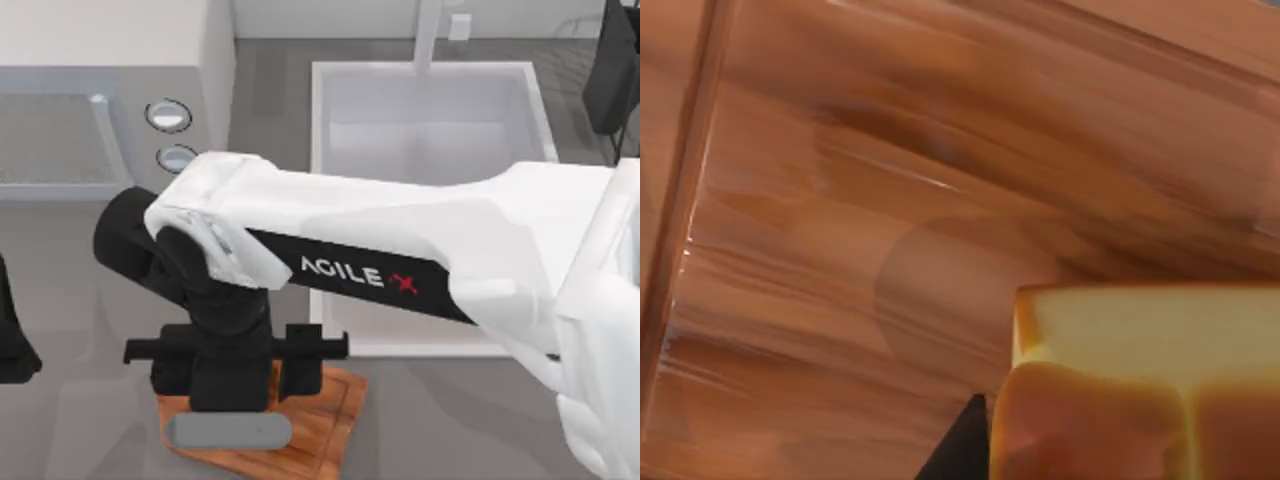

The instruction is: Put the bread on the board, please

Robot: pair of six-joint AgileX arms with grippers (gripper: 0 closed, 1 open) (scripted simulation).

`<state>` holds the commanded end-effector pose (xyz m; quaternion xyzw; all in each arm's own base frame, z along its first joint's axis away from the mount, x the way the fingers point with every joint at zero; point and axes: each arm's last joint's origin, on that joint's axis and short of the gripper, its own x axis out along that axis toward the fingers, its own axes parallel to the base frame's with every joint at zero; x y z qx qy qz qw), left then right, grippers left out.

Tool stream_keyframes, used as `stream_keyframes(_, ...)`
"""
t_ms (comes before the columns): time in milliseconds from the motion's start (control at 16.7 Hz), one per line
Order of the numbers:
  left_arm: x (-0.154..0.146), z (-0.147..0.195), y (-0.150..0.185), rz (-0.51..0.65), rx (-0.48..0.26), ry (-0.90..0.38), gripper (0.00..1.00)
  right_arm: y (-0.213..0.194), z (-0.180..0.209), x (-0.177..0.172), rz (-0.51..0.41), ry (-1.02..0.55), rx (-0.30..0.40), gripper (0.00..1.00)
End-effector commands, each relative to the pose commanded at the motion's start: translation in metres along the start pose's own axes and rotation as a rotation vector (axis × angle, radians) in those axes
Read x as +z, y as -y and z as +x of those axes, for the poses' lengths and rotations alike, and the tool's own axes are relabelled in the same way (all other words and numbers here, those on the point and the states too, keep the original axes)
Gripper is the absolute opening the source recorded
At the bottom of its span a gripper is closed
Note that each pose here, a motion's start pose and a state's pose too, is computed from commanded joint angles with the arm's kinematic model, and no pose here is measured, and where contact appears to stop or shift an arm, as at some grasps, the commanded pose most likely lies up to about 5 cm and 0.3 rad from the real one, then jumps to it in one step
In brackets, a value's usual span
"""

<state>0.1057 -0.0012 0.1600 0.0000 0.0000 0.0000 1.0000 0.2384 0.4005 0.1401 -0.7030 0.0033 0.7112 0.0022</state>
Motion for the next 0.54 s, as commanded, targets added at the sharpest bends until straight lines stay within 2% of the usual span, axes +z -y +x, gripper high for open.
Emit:
stream_keyframes(180, 0.0, 0.0, 0.0, 0.0, 0.0, 0.0, 1.0, 0.0, 0.0, 0.0, 0.0, 0.0, 0.0, 0.98)
stream_keyframes(540, 0.0, 0.0, 0.0, 0.0, 0.0, 0.0, 1.0, 0.0, 0.0, 0.0, 0.0, 0.0, 0.0, 1.0)
